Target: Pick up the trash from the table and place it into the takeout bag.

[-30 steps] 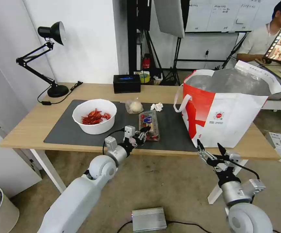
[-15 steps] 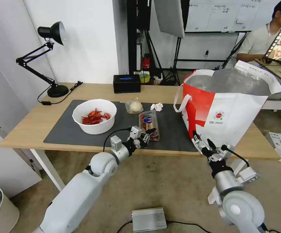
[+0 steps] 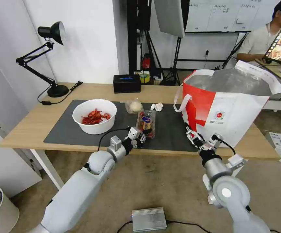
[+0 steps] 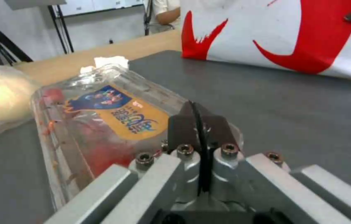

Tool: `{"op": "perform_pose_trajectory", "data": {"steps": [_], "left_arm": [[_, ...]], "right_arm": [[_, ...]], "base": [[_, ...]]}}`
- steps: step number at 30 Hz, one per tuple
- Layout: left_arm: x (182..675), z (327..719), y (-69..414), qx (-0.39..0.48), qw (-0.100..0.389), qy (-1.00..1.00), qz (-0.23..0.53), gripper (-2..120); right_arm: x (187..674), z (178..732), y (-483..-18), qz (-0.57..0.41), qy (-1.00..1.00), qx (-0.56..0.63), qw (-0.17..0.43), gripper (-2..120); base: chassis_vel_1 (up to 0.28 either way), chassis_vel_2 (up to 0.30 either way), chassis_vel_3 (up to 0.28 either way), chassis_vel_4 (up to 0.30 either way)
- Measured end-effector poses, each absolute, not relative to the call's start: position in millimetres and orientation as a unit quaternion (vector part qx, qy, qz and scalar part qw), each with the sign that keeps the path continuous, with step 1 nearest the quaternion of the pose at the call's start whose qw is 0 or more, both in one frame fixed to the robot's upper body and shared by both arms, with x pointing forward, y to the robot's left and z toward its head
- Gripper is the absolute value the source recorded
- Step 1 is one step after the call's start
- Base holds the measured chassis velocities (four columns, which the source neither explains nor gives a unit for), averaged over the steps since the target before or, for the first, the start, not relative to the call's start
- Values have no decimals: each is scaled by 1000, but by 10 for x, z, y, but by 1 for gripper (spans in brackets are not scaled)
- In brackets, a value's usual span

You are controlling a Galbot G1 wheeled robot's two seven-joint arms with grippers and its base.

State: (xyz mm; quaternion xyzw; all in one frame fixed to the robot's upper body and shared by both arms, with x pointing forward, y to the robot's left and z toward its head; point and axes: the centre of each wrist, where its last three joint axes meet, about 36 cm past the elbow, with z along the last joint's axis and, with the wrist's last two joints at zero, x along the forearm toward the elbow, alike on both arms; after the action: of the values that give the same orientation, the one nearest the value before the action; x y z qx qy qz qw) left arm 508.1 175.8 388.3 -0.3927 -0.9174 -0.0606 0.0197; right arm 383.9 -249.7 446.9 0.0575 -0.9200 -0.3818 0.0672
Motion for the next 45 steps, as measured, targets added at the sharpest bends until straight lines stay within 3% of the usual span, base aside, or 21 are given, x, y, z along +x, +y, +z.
{"op": "perform_pose_trajectory", "data": {"steps": [11, 45], "left_arm": [[5104, 3992, 1785, -392, 7, -918, -66, 0], [5062, 3845, 1797, -397, 24, -915, -70, 0]], "right_arm": [[4026, 4449, -2415, -395, -913, 65, 79, 100], [4986, 4380, -1745, -447, -875, 94, 161, 100]], "base": [[0, 0, 0, 0], [0, 0, 0, 0]]}}
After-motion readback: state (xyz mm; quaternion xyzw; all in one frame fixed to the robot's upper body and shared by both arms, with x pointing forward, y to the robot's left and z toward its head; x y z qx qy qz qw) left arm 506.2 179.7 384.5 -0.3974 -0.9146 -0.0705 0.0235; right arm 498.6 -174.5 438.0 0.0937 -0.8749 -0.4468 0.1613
